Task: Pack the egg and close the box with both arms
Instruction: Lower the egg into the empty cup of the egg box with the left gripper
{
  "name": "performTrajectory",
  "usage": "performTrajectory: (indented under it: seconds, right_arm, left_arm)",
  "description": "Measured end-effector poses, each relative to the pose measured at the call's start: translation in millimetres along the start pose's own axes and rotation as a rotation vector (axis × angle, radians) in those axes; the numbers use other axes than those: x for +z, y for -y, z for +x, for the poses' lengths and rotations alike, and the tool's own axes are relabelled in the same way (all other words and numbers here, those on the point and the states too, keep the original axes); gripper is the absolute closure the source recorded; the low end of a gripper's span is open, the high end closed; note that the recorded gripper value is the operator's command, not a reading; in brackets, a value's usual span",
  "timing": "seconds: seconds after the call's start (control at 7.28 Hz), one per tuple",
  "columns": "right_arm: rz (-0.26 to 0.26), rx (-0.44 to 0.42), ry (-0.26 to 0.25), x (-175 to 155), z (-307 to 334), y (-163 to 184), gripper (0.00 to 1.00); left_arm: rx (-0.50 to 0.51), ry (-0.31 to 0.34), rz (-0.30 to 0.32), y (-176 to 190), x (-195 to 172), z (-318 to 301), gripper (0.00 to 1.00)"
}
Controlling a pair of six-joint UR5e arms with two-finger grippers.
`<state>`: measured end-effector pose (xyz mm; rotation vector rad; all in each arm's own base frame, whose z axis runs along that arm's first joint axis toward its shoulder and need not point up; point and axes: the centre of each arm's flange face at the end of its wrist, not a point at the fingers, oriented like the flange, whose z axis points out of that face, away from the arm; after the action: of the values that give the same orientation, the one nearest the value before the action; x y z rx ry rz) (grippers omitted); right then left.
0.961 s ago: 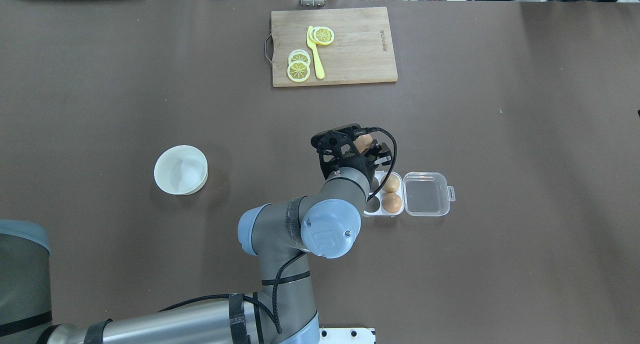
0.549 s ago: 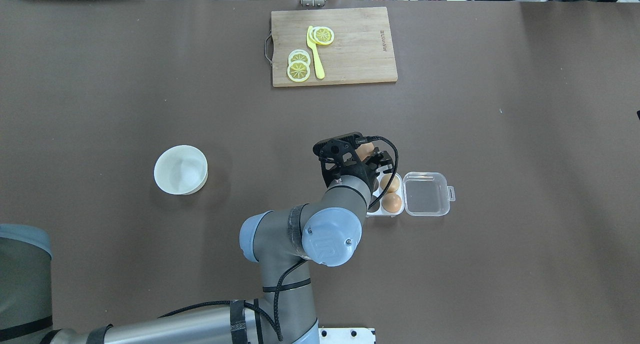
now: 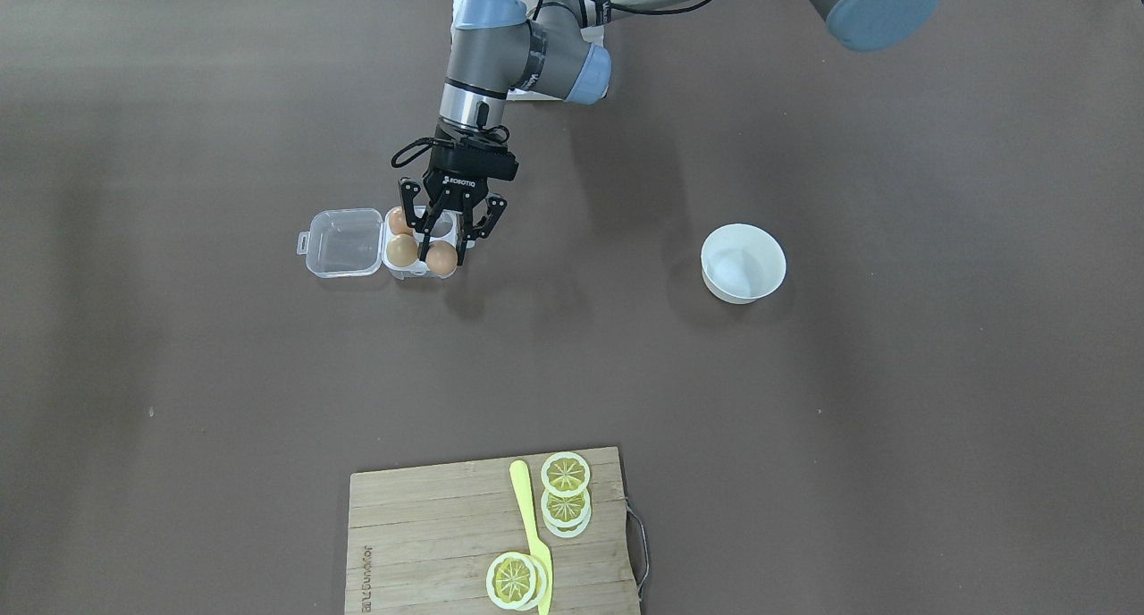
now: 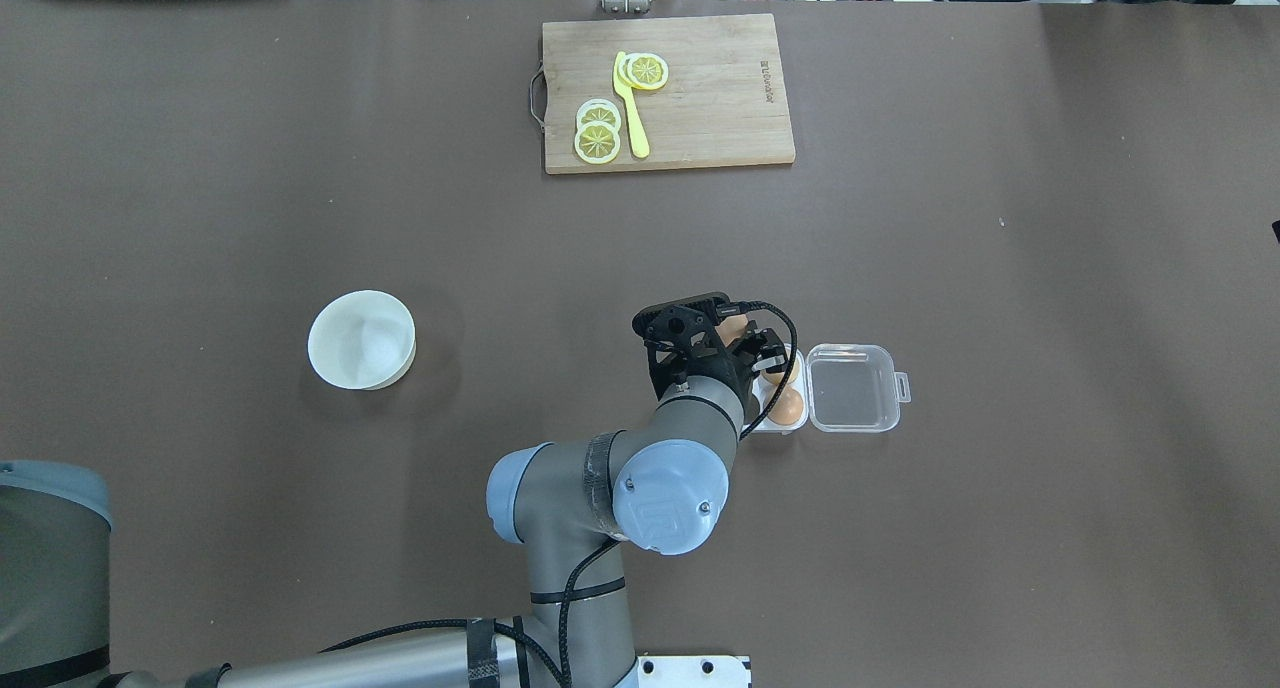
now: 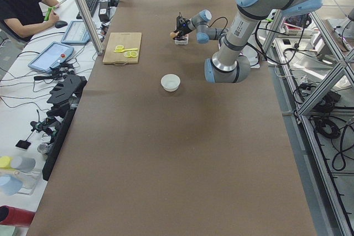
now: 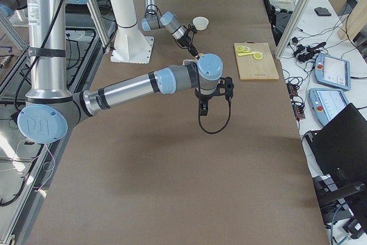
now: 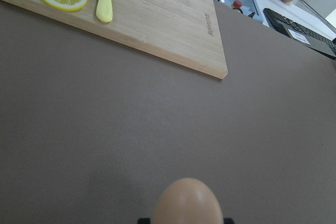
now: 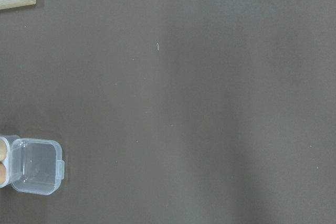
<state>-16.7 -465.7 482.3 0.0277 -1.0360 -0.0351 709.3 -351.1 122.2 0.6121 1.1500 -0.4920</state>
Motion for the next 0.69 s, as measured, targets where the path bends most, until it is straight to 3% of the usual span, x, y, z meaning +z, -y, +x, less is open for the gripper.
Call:
performTrajectory:
  seconds: [0.69]
  right_arm:
    - [-0.001, 0.001, -0.001, 0.7, 0.1, 1.5, 0.0]
  left_arm:
    - [0.004, -0.012, -0.025, -17.3, -8.9, 8.1, 1.0]
